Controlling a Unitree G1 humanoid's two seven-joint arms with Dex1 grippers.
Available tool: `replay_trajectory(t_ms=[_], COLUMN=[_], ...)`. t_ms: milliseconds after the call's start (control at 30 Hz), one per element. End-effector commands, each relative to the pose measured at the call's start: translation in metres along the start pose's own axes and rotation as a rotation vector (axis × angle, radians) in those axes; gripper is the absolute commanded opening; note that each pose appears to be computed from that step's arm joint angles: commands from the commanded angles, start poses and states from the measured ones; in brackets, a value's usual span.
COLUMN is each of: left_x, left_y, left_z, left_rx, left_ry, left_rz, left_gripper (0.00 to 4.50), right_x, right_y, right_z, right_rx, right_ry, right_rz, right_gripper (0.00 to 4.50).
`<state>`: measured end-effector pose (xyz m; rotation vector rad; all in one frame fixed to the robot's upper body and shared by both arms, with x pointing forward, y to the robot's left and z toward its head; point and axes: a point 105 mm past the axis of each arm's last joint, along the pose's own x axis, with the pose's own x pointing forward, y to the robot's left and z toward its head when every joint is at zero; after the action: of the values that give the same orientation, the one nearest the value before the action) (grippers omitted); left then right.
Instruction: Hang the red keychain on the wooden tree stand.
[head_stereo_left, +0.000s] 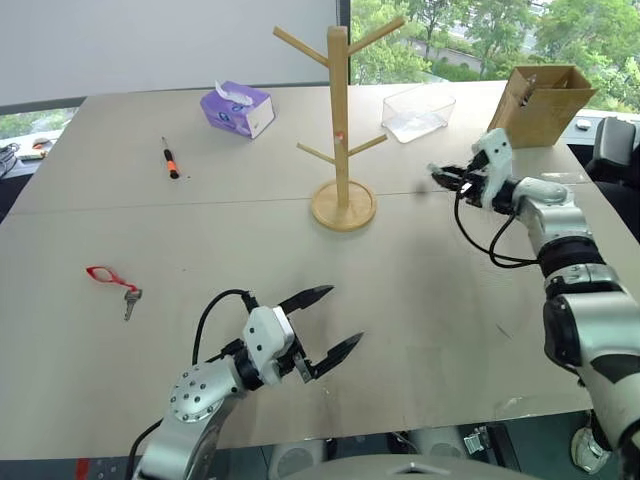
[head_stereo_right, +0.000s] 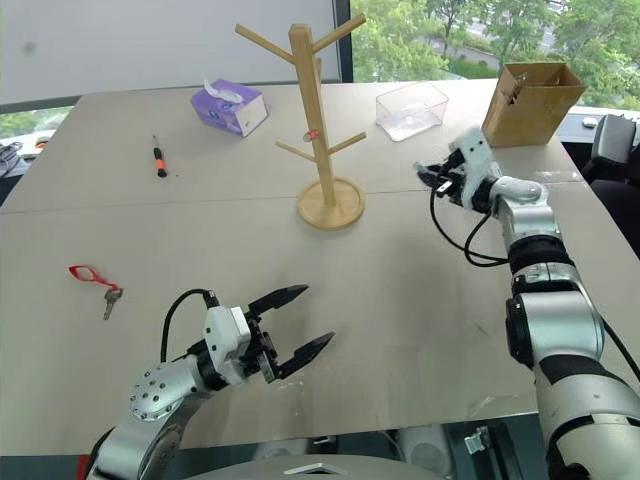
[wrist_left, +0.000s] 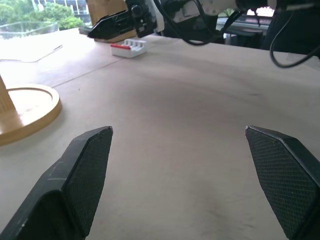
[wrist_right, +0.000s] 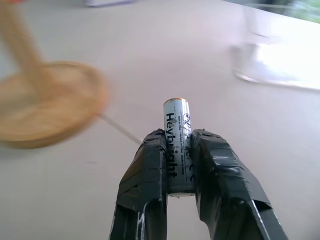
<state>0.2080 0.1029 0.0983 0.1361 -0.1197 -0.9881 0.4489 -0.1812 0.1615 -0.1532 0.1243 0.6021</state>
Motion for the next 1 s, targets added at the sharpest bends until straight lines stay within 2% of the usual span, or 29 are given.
replay_trajectory(t_ms=[33, 200, 367, 400, 467, 600, 633, 733, 800, 867, 933, 1000], left_x=[0.001, -0.003, -0.004, -0.004, -0.005, -0.003, -0.003, -0.002, -0.002, -0.001, 0.0, -0.002], left_y=[0.001, 0.002, 0.001, 0.0, -0.001, -0.004, -0.005, -0.005, 0.0, 0.013, 0.026, 0.048], left_z=[0.004, -0.004, -0.006, -0.006, -0.007, -0.008, -0.009, -0.011, -0.013, -0.013, -0.013, -0.008], left_rx=[0.033, 0.031, 0.031, 0.031, 0.029, 0.024, 0.023, 0.025, 0.025, 0.013, 0.0, -0.028], left_ry=[-0.032, -0.032, -0.036, -0.037, -0.036, -0.038, -0.038, -0.037, -0.037, -0.035, -0.02, -0.037], left_rz=[0.005, 0.016, 0.024, 0.026, 0.031, 0.035, 0.037, 0.044, 0.084, 0.169, 0.257, 0.413], left_gripper=[4.42, 4.42, 4.42, 4.42, 4.42, 4.42, 4.42, 4.42, 4.42, 4.42, 4.42, 4.42], right_x=[-0.003, -0.001, 0.003, 0.005, 0.008, 0.008, 0.008, 0.006, 0.003, -0.006, -0.017, -0.031], right_y=[-0.024, -0.034, -0.031, -0.029, -0.024, -0.024, -0.024, -0.024, -0.014, 0.005, 0.017, 0.032], right_z=[0.012, 0.012, 0.021, 0.023, 0.028, 0.029, 0.029, 0.03, 0.033, 0.028, 0.021, 0.01], right_rx=[0.029, 0.051, 0.05, 0.049, 0.039, 0.023, 0.022, 0.018, 0.007, -0.037, -0.087, -0.139], right_ry=[-0.014, -0.011, -0.043, -0.051, -0.062, -0.065, -0.066, -0.081, -0.125, -0.152, -0.174, -0.199], right_rz=[-0.169, -0.276, -0.271, -0.263, -0.231, -0.23, -0.23, -0.214, -0.091, 0.106, 0.232, 0.36], right_gripper=[0.24, 0.24, 0.24, 1.26, 1.97, 3.97, 4.34, 4.43, 4.43, 4.43, 4.43, 4.43])
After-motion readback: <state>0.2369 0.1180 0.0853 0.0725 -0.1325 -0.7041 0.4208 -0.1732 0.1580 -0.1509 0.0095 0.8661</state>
